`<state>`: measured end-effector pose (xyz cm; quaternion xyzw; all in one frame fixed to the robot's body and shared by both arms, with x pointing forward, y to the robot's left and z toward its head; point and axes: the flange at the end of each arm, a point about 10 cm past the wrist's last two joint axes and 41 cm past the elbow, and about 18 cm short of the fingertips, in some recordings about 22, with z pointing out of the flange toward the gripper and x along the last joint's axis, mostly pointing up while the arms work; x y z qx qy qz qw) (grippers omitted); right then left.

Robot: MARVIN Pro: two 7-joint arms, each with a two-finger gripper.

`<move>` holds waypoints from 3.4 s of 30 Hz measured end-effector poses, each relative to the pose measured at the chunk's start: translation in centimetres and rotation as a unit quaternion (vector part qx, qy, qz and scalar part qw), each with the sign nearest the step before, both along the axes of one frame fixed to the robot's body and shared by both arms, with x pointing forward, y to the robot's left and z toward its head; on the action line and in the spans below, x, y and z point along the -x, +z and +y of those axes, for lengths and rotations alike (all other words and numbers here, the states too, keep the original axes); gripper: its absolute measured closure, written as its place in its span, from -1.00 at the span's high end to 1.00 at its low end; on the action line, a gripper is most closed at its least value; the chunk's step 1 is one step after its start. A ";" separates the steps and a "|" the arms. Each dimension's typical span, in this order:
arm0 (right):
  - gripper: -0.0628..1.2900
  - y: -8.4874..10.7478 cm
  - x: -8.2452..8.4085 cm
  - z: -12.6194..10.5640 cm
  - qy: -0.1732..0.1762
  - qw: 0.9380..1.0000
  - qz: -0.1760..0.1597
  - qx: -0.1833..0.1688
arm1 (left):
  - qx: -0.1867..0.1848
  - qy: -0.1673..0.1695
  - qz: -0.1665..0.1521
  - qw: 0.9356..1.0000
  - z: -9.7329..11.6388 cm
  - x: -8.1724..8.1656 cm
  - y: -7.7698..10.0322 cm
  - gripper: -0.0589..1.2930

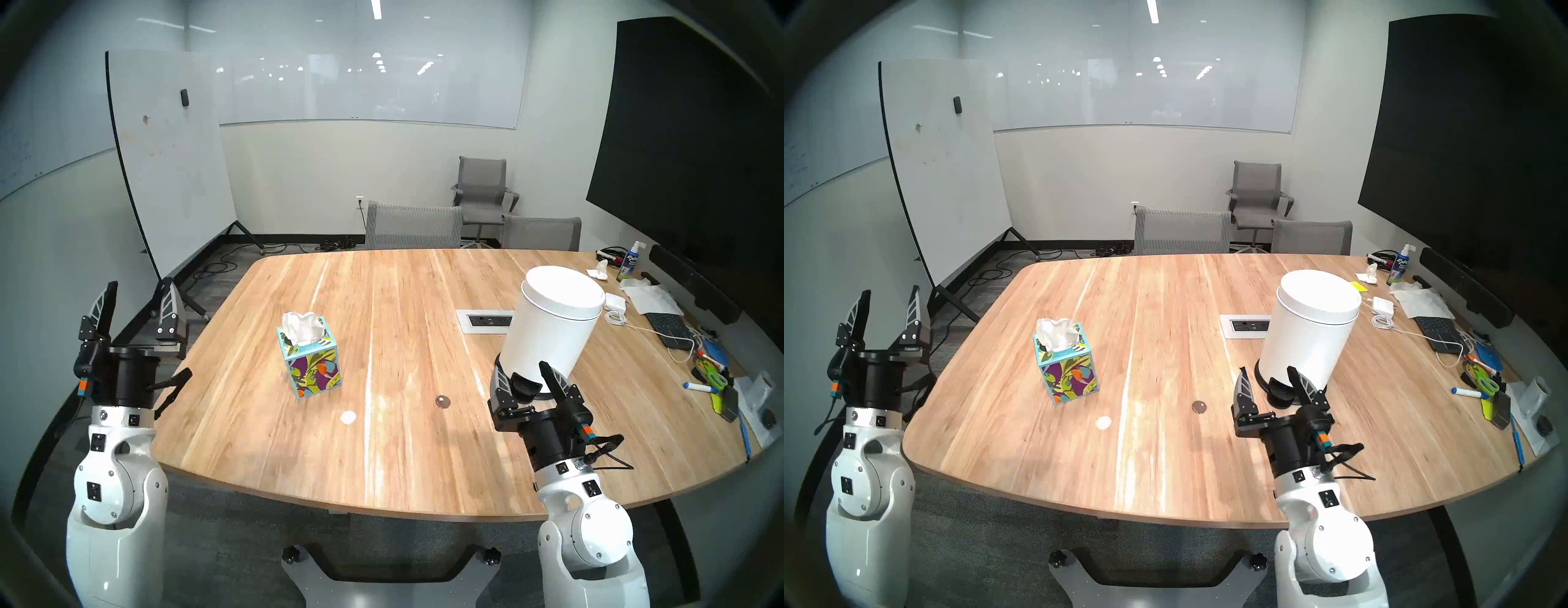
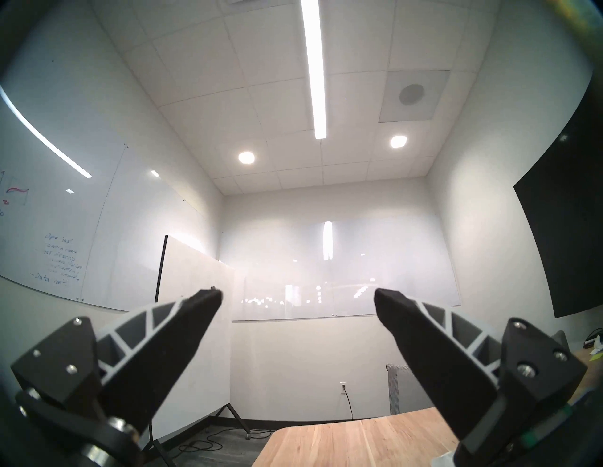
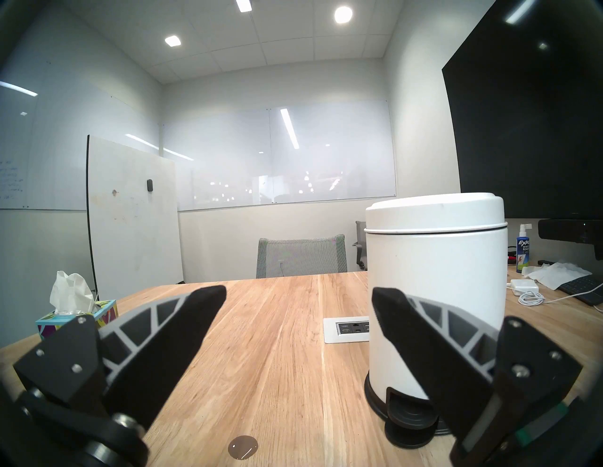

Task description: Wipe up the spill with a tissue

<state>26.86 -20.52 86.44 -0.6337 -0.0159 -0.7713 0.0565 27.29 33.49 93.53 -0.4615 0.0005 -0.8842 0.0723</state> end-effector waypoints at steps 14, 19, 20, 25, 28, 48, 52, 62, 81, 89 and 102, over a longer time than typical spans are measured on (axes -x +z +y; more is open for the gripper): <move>0.91 0.0 0.0 0.0 0.000 1.000 0.000 0.000 | -0.020 -0.005 -0.014 1.000 -2.6 -0.8 -1.9 0.97; 0.91 0.0 0.0 0.0 0.000 1.000 0.000 0.000 | -0.021 -0.001 -0.020 1.000 -2.6 -0.9 -1.8 0.97; 0.91 0.0 0.0 0.0 0.000 1.000 0.000 0.000 | -0.021 0.000 -0.021 1.000 -2.6 -0.9 -1.8 0.97; 0.91 0.0 0.0 0.0 -0.001 1.000 0.000 0.000 | -0.021 0.003 -0.023 0.999 -2.5 -0.9 -1.7 0.97; 0.91 0.0 -0.1 0.0 -0.007 1.000 -0.001 -0.003 | -0.021 0.004 -0.024 0.999 -2.5 -0.9 -1.7 0.97; 0.91 1.6 -5.5 -0.1 -0.007 0.999 0.019 0.043 | -0.019 0.006 -0.026 0.999 -2.5 -1.0 -1.6 0.97; 0.91 1.8 -6.6 1.5 0.016 0.998 0.024 0.054 | -0.020 0.006 -0.026 0.999 -2.5 -1.0 -1.6 0.97; 0.91 0.8 -9.2 4.0 0.050 0.994 0.043 0.088 | -0.021 0.005 -0.026 0.999 -2.5 -1.0 -1.6 0.97; 0.91 1.2 -13.5 8.2 0.104 0.986 0.028 0.126 | -0.022 0.002 -0.026 0.999 -2.5 -1.0 -1.6 0.97; 0.91 1.8 -14.5 10.3 0.123 0.983 0.017 0.137 | -0.021 0.001 -0.027 0.999 -2.5 -1.0 -1.6 0.97; 0.91 2.6 -16.1 13.8 0.158 0.975 0.017 0.157 | -0.021 0.001 -0.027 0.999 -2.5 -1.0 -1.6 0.97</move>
